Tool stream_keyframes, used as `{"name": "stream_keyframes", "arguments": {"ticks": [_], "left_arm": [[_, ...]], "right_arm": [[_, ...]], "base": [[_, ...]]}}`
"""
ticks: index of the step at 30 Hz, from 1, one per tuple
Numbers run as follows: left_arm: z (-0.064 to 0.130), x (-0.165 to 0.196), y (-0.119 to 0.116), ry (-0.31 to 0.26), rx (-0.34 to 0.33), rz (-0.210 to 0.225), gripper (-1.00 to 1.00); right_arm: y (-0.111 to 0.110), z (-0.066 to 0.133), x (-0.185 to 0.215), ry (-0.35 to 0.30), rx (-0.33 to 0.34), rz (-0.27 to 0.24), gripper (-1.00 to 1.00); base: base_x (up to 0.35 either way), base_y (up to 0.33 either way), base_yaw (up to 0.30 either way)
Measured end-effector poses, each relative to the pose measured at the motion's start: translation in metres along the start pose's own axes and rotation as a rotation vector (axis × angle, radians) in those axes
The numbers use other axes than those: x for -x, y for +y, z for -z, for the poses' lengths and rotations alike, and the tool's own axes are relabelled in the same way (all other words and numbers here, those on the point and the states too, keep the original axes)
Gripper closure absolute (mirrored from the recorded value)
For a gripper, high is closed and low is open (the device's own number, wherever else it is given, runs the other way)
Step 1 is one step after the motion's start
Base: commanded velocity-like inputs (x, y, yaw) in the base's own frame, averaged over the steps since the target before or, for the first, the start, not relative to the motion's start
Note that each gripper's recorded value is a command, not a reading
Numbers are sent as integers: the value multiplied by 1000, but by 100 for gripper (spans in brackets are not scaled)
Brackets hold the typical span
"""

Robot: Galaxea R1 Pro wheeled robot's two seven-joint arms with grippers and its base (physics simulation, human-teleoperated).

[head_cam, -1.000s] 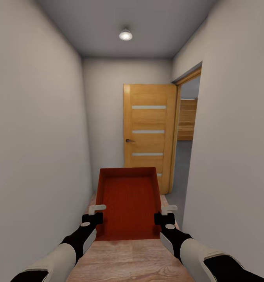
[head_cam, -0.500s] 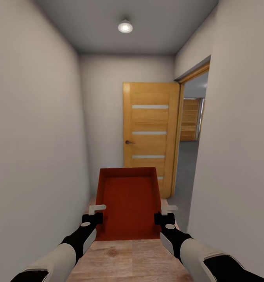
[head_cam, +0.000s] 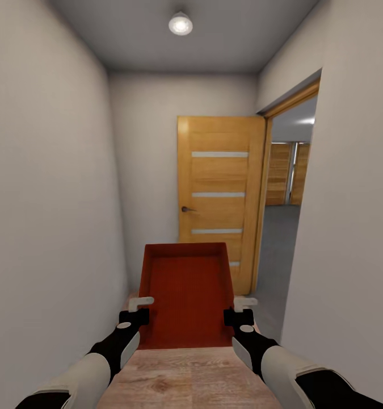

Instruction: Move the two storage containers from the living room to the garage. In the garage, place one container on the floor and stack the other container on top of it (either order is fine).

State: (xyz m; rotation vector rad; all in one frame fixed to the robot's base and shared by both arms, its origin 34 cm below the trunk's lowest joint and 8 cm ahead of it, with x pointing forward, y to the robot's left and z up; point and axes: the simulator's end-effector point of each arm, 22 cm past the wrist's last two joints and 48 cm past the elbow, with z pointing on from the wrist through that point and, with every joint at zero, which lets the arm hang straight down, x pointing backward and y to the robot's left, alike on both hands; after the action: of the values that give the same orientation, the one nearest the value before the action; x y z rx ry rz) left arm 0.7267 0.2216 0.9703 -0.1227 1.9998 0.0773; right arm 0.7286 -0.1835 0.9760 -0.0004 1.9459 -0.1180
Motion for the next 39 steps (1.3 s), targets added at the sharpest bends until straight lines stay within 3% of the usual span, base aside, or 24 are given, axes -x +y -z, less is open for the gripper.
{"name": "stream_keyframes", "arguments": {"ticks": [27, 39], "left_arm": [[0, 1, 0, -2, 0, 0, 100], [-1, 5, 1, -12, 0, 1, 100]], "right_arm": [[0, 0, 0, -1, -1, -1, 100], [1, 0, 3, -12, -2, -6, 100]], "base": [[329, 27, -2], [241, 60, -241]]}}
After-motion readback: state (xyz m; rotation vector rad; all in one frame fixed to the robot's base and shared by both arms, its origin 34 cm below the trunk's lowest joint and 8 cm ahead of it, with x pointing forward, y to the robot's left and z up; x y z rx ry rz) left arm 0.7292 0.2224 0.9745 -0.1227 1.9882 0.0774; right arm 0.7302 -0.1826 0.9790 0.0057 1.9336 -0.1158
